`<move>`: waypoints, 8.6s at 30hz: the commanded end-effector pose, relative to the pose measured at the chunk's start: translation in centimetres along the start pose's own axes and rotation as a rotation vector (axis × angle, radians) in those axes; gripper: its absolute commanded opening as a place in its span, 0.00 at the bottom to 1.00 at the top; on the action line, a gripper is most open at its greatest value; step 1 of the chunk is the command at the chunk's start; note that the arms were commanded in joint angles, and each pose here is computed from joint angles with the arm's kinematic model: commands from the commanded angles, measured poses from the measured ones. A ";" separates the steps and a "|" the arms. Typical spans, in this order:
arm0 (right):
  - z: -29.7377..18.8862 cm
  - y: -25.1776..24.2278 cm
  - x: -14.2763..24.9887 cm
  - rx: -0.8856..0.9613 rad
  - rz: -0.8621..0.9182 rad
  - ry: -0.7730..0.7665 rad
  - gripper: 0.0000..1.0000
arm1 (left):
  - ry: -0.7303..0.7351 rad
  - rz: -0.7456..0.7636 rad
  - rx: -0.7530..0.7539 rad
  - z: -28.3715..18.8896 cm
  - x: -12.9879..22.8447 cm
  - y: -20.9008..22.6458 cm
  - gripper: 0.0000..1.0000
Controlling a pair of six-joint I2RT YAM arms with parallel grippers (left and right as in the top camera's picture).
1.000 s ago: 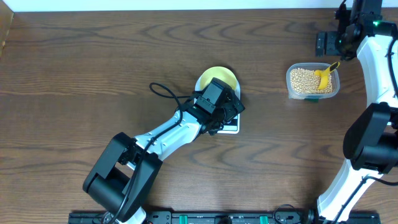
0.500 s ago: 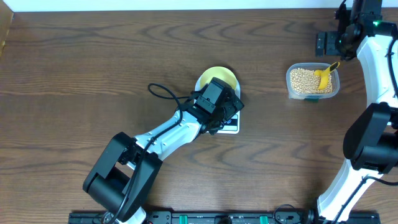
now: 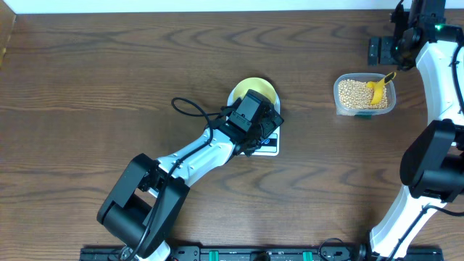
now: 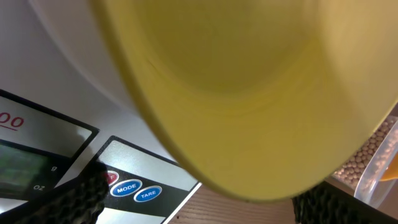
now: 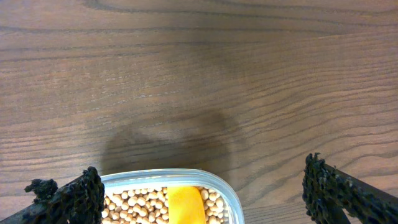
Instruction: Scoop item into bowl and weigh 50g on scale
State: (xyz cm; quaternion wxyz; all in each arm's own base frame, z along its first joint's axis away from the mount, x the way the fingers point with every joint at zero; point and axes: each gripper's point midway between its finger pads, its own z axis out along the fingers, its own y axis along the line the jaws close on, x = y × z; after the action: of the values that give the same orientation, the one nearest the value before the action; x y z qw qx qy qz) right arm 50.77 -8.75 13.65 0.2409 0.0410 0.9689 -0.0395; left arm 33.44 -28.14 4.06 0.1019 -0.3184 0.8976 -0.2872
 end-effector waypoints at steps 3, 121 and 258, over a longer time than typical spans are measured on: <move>0.1 0.1 -0.4 0.005 -0.003 -0.007 0.99 | -0.034 0.005 -0.080 1.0 -1.0 2.8 0.98; 0.1 0.1 -0.4 0.005 -0.003 -0.007 0.99 | -0.427 0.271 -0.714 -13.9 -12.8 18.8 0.98; 0.1 0.1 -0.3 0.006 -0.002 -0.006 0.99 | -0.307 0.548 -0.285 -15.8 -10.2 6.0 0.08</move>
State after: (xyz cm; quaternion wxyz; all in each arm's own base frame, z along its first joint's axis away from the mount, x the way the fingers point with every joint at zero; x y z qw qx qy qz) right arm 50.77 -8.76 13.65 0.2409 0.0410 0.9689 -0.0397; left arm 32.04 -16.52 12.19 0.2282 -0.0673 0.9583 -0.1585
